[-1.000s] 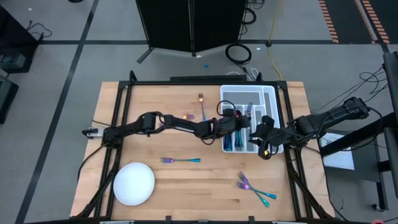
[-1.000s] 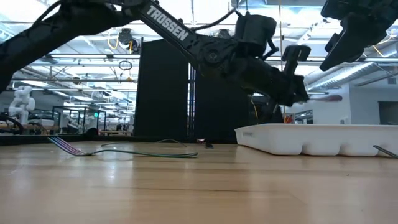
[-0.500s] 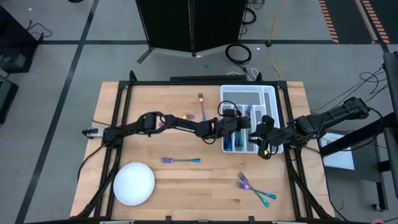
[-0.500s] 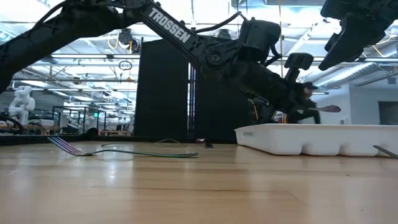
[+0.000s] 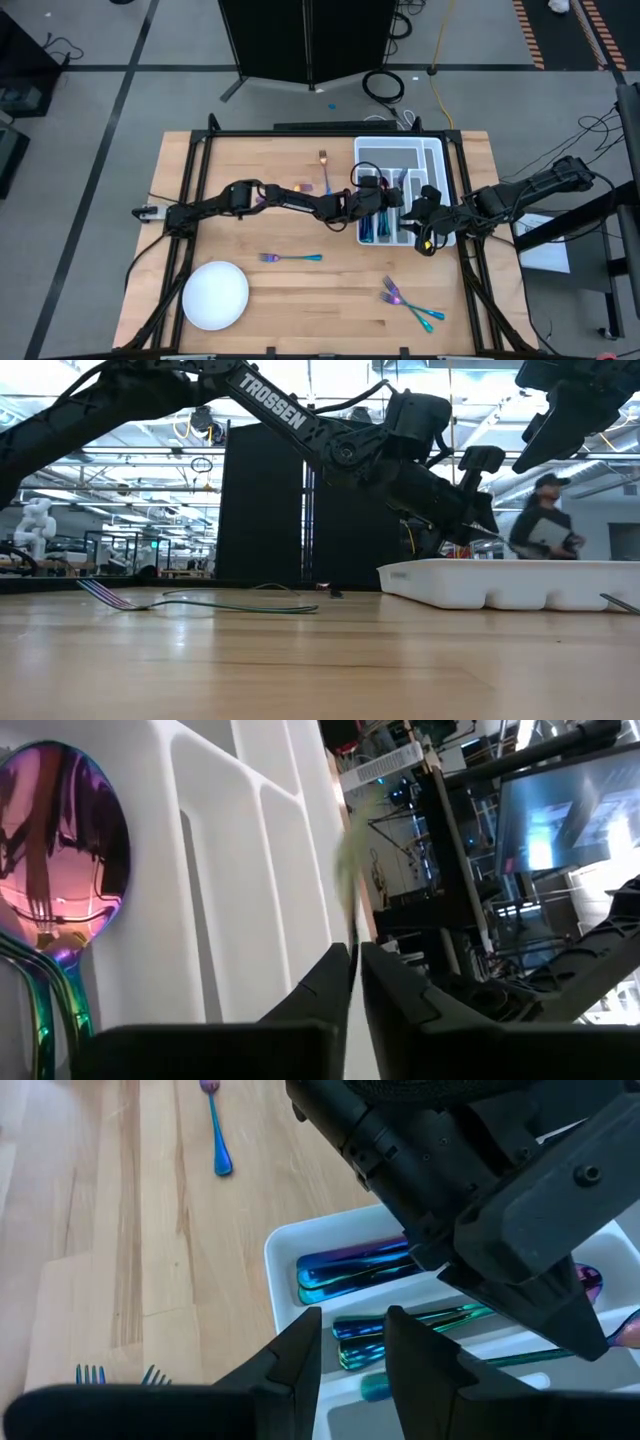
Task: Sort silverware
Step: Put the blue fork into the utensil organizer
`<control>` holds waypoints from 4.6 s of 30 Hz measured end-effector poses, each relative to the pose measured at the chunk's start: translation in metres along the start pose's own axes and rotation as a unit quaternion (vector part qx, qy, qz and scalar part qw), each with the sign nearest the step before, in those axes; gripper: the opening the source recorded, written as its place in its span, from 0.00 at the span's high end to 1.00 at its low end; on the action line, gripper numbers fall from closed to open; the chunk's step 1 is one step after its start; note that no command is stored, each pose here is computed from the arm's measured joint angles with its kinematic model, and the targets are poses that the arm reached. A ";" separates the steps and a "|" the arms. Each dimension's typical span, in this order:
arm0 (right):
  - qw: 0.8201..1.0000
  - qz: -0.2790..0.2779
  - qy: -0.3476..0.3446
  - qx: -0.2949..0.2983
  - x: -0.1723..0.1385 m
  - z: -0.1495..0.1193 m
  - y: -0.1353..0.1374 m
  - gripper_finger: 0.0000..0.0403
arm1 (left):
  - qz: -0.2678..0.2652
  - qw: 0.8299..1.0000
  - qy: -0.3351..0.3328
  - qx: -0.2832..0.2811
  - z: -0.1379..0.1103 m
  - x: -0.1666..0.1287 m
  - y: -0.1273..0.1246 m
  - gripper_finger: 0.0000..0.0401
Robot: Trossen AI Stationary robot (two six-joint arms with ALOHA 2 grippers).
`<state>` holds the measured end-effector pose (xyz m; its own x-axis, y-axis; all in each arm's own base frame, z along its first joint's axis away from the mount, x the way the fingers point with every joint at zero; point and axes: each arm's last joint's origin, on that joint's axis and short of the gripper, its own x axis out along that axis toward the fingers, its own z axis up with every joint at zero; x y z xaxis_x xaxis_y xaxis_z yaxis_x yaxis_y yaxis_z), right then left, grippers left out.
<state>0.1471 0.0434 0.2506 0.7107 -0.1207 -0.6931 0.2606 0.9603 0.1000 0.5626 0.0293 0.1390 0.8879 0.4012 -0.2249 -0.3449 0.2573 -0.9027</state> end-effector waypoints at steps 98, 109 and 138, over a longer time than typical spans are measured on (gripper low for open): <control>0.878 -0.275 0.211 0.330 0.130 -0.026 -0.056 0.76 | -0.303 0.815 -0.104 0.483 0.086 -0.276 0.006 0.85; 0.874 -0.277 0.210 0.340 0.126 -0.026 -0.056 0.94 | -0.302 0.815 -0.104 0.483 0.086 -0.276 0.006 0.85; 0.917 -0.261 0.018 0.301 0.047 0.005 -0.058 1.00 | -0.283 0.844 -0.109 0.442 0.088 -0.274 0.006 0.85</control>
<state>0.1690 -0.0190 0.2156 0.3665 -0.5054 -0.7812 0.8808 0.4591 0.1162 0.2899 -0.0016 0.2275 0.9431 0.1206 0.3099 -0.0613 0.9790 -0.1943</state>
